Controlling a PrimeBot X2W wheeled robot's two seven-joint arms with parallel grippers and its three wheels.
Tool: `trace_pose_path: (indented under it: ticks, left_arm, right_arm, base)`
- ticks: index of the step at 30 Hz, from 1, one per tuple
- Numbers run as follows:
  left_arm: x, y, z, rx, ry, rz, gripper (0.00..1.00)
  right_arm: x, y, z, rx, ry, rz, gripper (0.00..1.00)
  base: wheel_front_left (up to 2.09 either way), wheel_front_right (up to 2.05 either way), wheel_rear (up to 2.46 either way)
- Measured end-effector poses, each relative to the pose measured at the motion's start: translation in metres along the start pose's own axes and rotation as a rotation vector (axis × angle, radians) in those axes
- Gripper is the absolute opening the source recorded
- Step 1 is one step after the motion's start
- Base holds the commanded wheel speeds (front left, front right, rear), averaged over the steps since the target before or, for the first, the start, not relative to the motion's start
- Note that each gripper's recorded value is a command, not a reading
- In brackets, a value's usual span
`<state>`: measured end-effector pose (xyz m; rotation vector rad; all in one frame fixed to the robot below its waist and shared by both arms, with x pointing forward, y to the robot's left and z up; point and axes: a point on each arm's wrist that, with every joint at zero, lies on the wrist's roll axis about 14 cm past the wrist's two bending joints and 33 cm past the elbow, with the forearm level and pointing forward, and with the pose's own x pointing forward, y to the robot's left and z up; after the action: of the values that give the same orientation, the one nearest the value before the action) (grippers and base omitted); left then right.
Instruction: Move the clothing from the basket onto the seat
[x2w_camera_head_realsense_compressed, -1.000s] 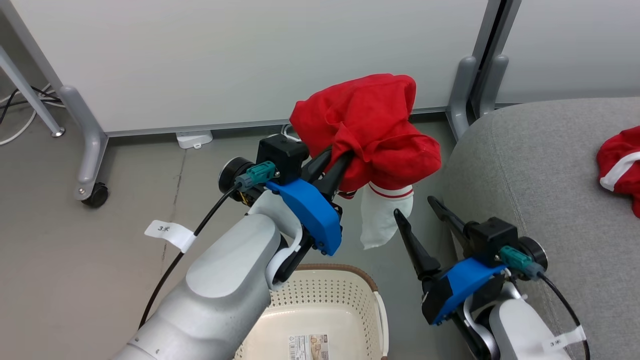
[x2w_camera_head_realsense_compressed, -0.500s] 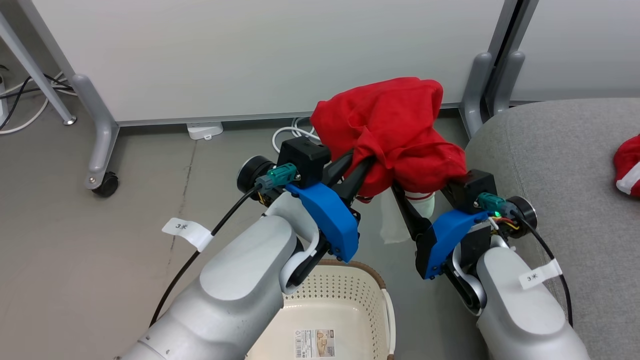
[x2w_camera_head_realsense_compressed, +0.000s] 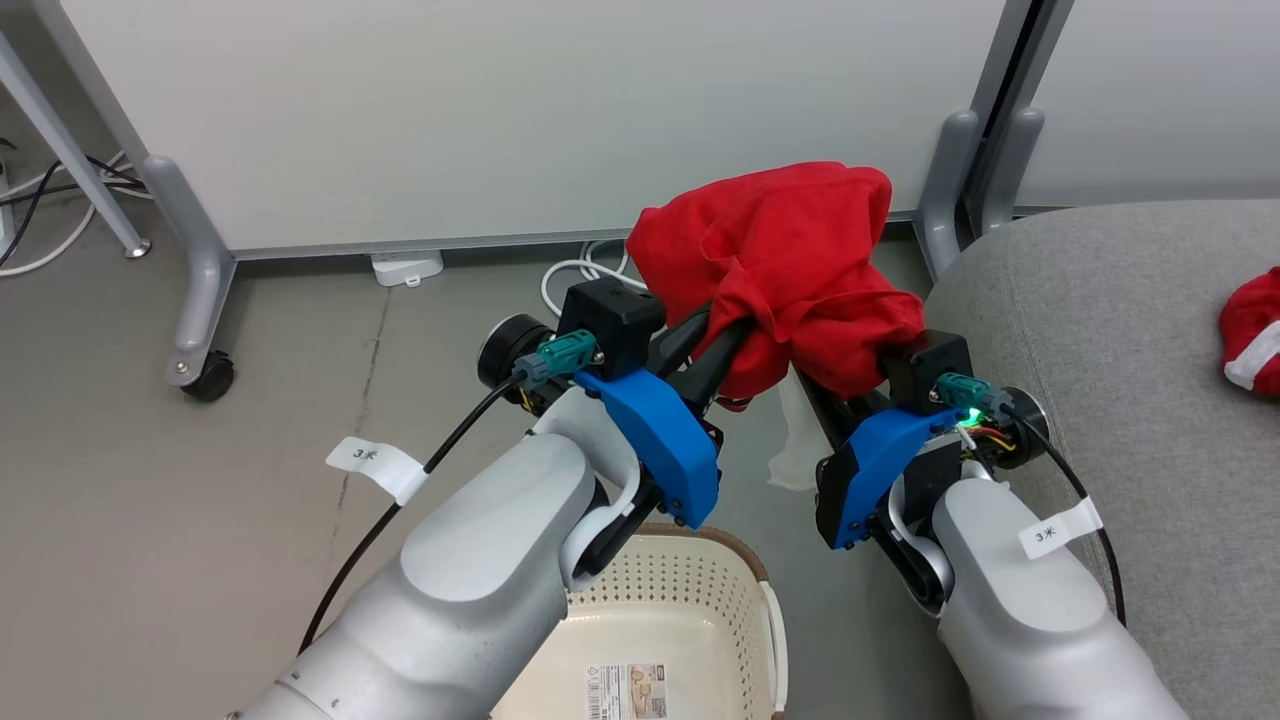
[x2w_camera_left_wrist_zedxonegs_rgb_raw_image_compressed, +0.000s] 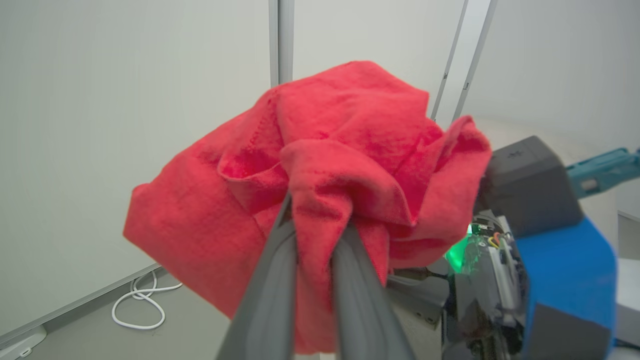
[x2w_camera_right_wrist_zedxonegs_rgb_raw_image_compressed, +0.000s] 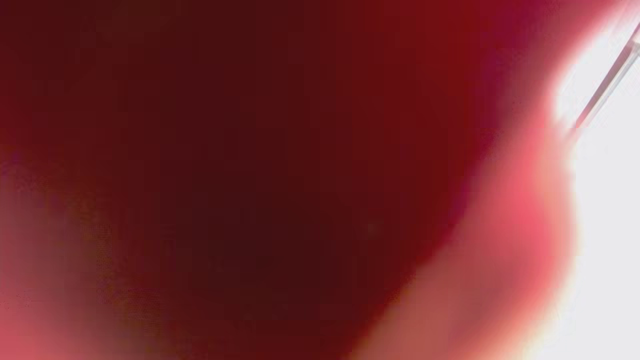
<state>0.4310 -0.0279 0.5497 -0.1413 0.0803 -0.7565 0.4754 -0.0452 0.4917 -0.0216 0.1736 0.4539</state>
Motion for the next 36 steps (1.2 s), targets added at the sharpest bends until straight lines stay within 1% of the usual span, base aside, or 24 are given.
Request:
trace_pose_path:
  ticks: [10, 11, 12, 13, 26, 36]
  left_arm:
    - [0.0022, -0.0039, 0.0001, 0.012, 0.0, -0.01, 0.0]
    - [0.0023, -0.004, 0.0, 0.012, 0.0, -0.01, 0.12]
    - [0.0023, -0.0041, -0.0001, 0.012, 0.0, -0.01, 0.48]
    - [0.0024, -0.0041, -0.0001, 0.013, 0.0, -0.01, 1.0]
    - [0.0019, -0.0008, 0.0002, 0.015, -0.004, 0.01, 1.0]
    - [0.0048, 0.0027, -0.0004, 0.014, -0.011, 0.02, 1.0]
  right_arm:
    - [-0.0042, -0.0008, -0.0025, 0.012, 0.0, 0.0, 0.0]
    - [-0.0043, -0.0007, -0.0027, 0.014, 0.0, 0.0, 0.0]
    - [-0.004, -0.0009, -0.0019, 0.015, -0.002, 0.0, 0.0]
    - [-0.0035, -0.0011, -0.0008, 0.013, -0.006, 0.0, 0.0]
    - [-0.0028, 0.0004, -0.0012, 0.01, -0.004, 0.007, 0.0]
    - [-0.0077, -0.0065, -0.0024, 0.013, -0.01, -0.01, 0.0]
  base:
    - [0.0, 0.0, 0.0]
    - [0.0, 0.0, 0.0]
    - [0.0, 0.0, 0.0]
    - [0.0, 0.0, 0.0]
    - [0.0, 0.0, 0.0]
    - [0.0, 0.0, 0.0]
